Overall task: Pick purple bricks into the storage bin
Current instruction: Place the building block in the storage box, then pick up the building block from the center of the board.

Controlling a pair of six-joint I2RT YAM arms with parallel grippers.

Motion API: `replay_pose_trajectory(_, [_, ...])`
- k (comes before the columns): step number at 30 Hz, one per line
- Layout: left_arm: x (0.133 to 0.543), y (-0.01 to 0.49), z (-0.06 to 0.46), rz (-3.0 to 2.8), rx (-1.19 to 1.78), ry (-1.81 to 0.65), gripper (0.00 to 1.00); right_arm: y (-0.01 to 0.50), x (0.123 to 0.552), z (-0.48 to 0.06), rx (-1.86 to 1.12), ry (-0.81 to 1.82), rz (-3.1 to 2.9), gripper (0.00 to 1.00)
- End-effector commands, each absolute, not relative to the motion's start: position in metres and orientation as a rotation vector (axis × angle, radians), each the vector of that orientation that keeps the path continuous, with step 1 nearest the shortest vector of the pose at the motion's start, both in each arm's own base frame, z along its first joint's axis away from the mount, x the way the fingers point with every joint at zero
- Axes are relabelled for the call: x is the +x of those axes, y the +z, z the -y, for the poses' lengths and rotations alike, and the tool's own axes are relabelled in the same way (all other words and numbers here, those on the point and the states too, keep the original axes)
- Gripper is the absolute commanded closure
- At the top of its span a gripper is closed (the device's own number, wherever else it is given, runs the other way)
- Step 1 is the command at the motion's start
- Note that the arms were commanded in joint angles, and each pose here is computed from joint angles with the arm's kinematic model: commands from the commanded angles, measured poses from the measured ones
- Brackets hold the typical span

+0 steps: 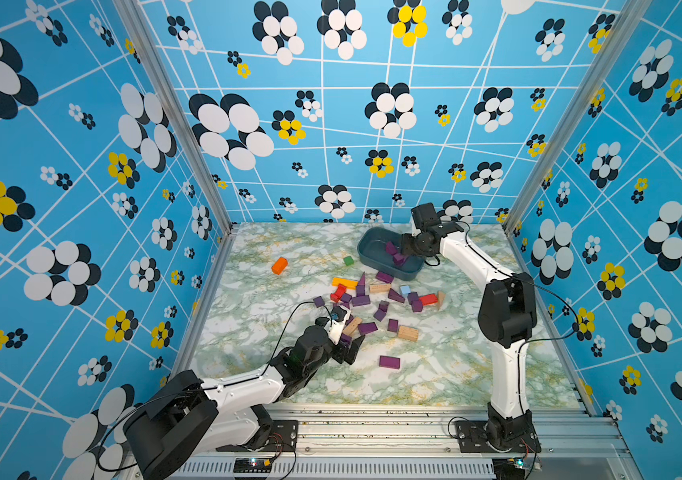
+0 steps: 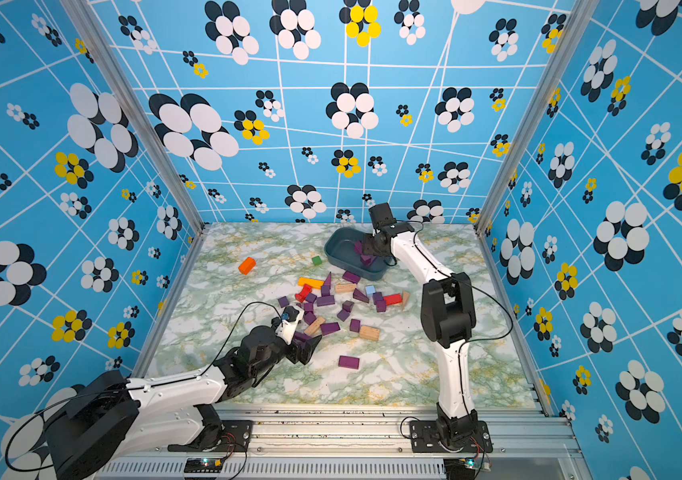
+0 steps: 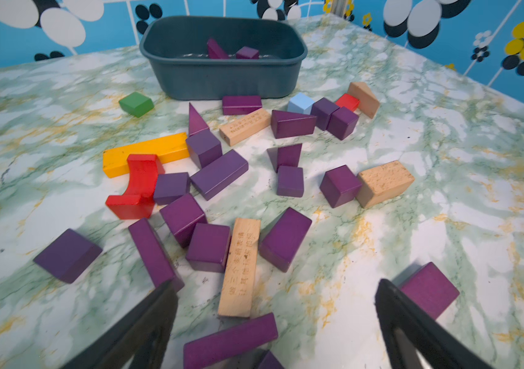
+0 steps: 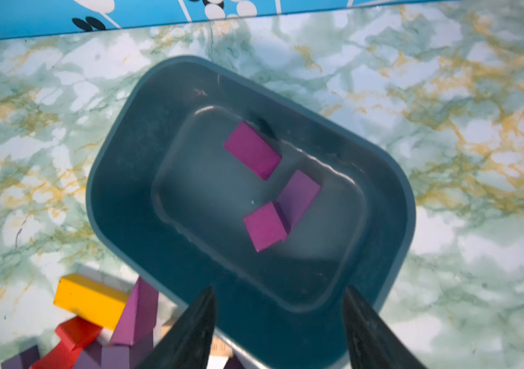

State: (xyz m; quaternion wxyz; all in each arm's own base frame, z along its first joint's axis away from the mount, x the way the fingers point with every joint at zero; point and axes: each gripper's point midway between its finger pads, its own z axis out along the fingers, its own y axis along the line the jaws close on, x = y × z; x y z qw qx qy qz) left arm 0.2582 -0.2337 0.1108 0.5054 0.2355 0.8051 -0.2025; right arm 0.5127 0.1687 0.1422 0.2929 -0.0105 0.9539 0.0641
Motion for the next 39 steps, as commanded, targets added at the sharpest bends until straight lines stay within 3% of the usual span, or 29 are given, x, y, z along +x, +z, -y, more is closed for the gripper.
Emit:
replay_pose_trajectory(1, [0.272,0.108,0.207,-2.082,0.424,-0.319,0.03,0.196,0.489,-0.164,-0.078,0.178,-2.406,0.34])
replay_pose_trajectory(8, [0.274,0.108,0.179,-2.255,0.298,-0.165,0.01,0.178,0.407,-0.151,-0.127,0.265,-2.372,0.30])
replay_pose_trajectory(17, [0.264,0.103,0.151,-2.422,0.171,-0.141,0.03,0.149,0.342,-0.148,-0.103,0.445,-2.371,0.30])
replay_pose_trajectory(23, [0.263,0.093,0.140,-2.500,-0.067,-0.256,0.11,0.144,0.318,-0.161,-0.163,0.606,-2.308,0.31])
replay_pose_trajectory(28, [0.264,0.091,0.148,-2.513,-0.161,-0.352,0.13,0.160,0.300,-0.194,-0.260,0.908,-2.126,0.29])
replay_pose_trajectory(33, [0.263,0.076,0.154,-2.568,-0.212,-0.390,0.15,0.172,0.293,-0.205,-0.279,1.047,-2.004,0.27])
replay_pose_trajectory(36, [0.262,0.066,0.150,-2.587,-0.247,-0.362,0.28,0.179,0.289,-0.206,-0.298,1.070,-1.948,0.25])
replay_pose_trajectory(39, [0.262,0.061,0.146,-2.574,-0.298,-0.364,0.28,0.184,0.286,-0.206,-0.298,1.084,-1.905,0.22])
